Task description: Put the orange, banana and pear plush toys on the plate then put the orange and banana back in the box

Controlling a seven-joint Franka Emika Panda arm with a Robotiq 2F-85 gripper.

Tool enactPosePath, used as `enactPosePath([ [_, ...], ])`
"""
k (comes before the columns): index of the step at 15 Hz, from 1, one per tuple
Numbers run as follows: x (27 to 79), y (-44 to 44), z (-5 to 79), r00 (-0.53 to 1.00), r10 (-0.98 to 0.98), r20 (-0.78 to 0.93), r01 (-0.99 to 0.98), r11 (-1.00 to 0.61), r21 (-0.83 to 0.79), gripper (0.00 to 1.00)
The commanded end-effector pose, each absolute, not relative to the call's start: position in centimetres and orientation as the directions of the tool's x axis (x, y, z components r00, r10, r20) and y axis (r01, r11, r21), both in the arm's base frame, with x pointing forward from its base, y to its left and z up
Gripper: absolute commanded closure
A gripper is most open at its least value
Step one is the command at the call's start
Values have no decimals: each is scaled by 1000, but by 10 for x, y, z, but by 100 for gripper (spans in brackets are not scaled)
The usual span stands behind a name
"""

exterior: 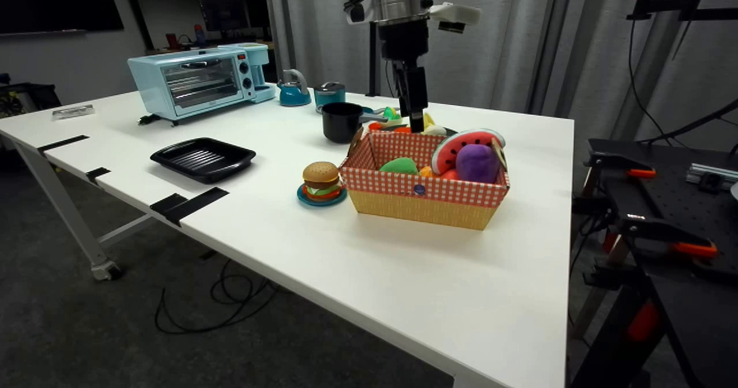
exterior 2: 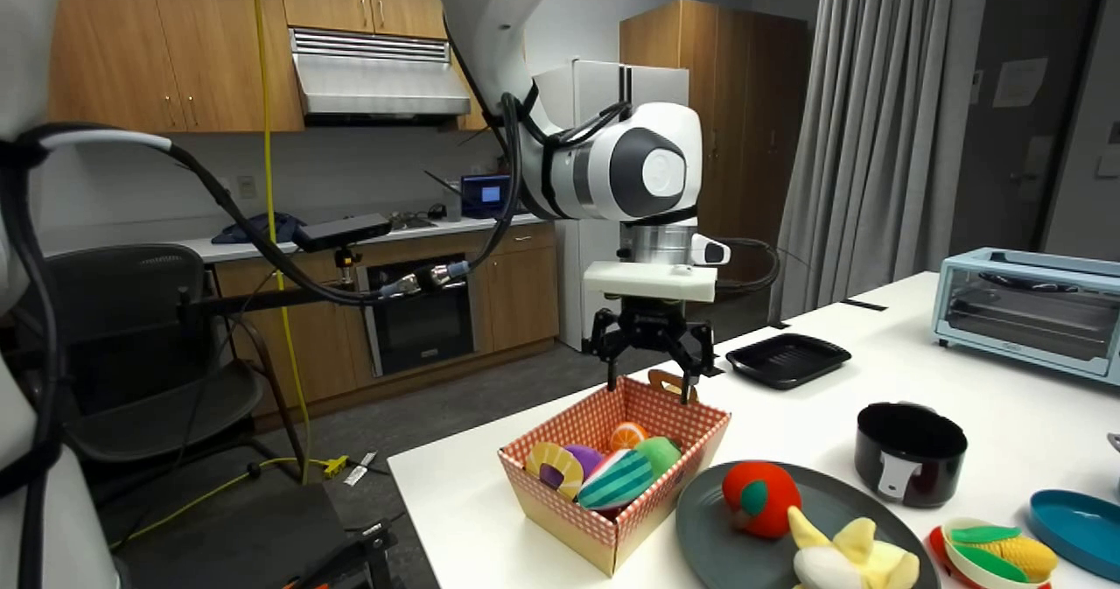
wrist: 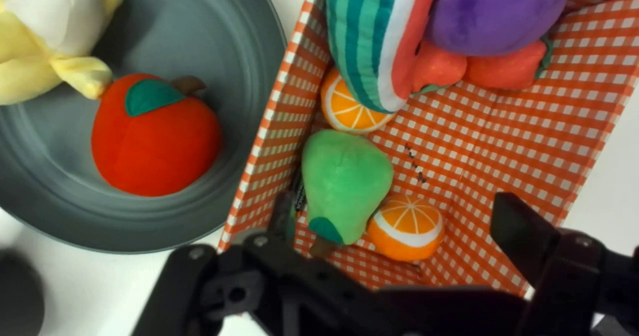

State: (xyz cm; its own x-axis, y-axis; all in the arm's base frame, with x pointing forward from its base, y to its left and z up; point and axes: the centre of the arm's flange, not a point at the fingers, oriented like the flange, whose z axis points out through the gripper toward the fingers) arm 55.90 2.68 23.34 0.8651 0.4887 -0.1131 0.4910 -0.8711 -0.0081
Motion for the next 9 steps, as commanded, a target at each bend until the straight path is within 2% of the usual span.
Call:
enactPosePath([
  [1,577,16,224,819,560,-126,561,-827,-29,0],
  [9,606,24,198,757,638,-139,641,-767,-28,0],
])
